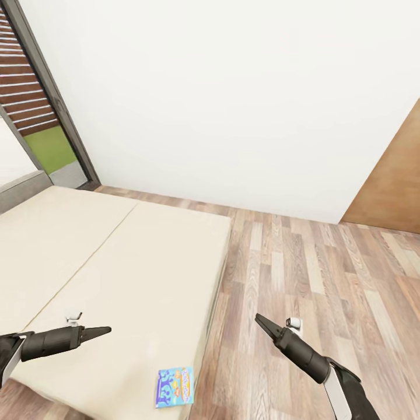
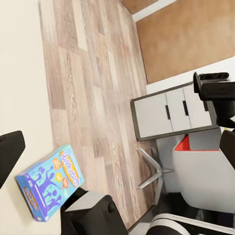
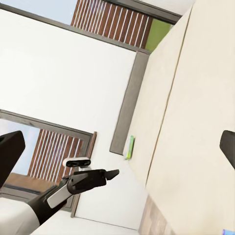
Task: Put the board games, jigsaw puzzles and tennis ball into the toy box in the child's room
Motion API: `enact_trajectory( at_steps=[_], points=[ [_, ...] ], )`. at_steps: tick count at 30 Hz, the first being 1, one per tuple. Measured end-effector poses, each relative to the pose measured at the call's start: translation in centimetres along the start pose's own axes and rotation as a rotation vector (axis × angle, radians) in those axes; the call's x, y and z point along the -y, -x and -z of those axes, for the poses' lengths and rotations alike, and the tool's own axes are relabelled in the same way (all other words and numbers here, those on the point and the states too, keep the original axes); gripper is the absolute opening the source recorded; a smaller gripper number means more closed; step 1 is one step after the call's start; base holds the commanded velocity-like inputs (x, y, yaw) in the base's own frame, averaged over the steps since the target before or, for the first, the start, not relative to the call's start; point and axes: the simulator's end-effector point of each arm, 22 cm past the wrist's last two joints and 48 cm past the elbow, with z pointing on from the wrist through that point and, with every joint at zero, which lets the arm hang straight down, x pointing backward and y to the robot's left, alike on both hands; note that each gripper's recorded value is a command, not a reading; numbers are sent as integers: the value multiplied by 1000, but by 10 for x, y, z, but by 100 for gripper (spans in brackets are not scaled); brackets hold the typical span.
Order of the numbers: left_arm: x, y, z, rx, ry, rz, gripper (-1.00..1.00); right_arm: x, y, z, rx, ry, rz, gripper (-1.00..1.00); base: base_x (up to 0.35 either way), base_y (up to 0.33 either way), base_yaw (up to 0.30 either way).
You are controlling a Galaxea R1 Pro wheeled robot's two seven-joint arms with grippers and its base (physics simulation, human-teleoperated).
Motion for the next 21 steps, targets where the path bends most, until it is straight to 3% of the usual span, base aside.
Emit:
enact_trajectory(
  at_steps=[21],
  points=[
    [12,10,4,16,-7,-31,100,-15,7,-2,6,21,27,100,0,-1,109]
  ],
)
